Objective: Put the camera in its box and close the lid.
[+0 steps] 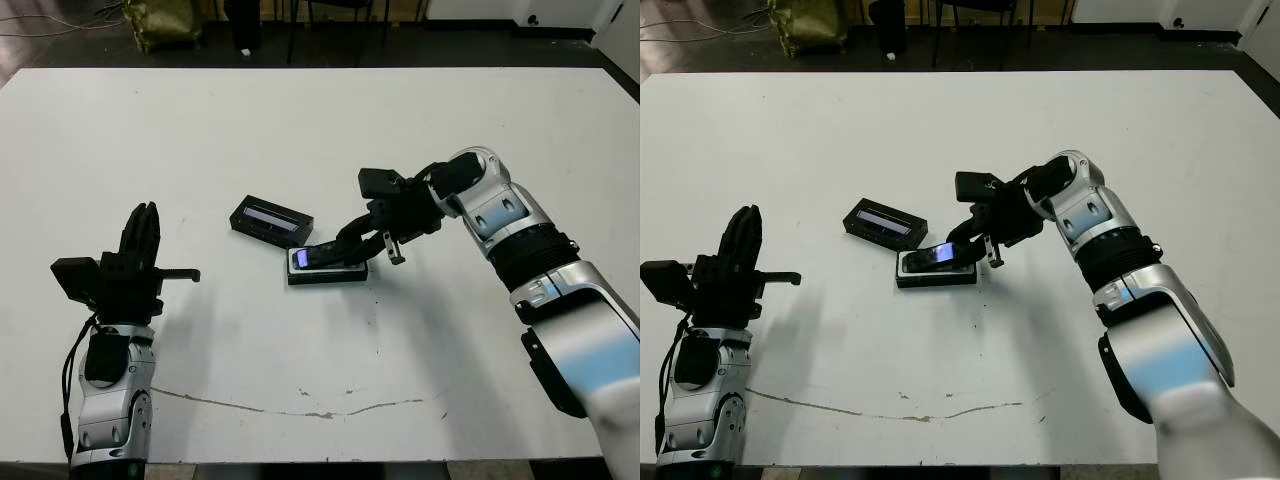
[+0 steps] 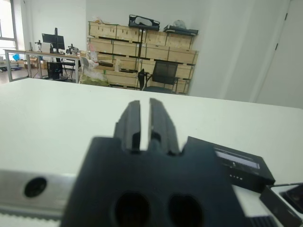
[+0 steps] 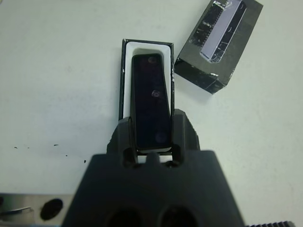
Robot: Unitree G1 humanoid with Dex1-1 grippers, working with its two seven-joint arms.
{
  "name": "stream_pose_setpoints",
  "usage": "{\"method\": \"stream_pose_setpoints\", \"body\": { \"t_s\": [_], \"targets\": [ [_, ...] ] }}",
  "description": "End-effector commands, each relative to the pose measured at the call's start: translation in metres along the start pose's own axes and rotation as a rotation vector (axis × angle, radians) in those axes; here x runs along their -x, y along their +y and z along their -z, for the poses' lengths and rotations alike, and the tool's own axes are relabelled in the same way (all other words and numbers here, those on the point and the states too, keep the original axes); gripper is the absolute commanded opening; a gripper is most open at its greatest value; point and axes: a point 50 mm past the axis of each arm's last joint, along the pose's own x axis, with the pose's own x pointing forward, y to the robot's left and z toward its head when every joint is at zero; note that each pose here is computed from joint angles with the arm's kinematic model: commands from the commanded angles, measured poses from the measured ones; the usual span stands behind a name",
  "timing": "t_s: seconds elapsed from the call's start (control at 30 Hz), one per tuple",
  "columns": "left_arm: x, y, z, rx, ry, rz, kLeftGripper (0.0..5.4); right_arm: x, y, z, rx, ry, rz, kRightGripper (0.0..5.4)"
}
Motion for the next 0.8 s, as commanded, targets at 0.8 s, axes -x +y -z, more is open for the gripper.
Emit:
{"method": "stream_pose_setpoints", "body": {
  "t_s": [0.8],
  "targets": [
    [0.004,0.003,0.006,0.012,0.039,-0.006,0.0,-0.021,0.004,-0.008,-0.013,0.039,-0.05,0.19]
  ]
}}
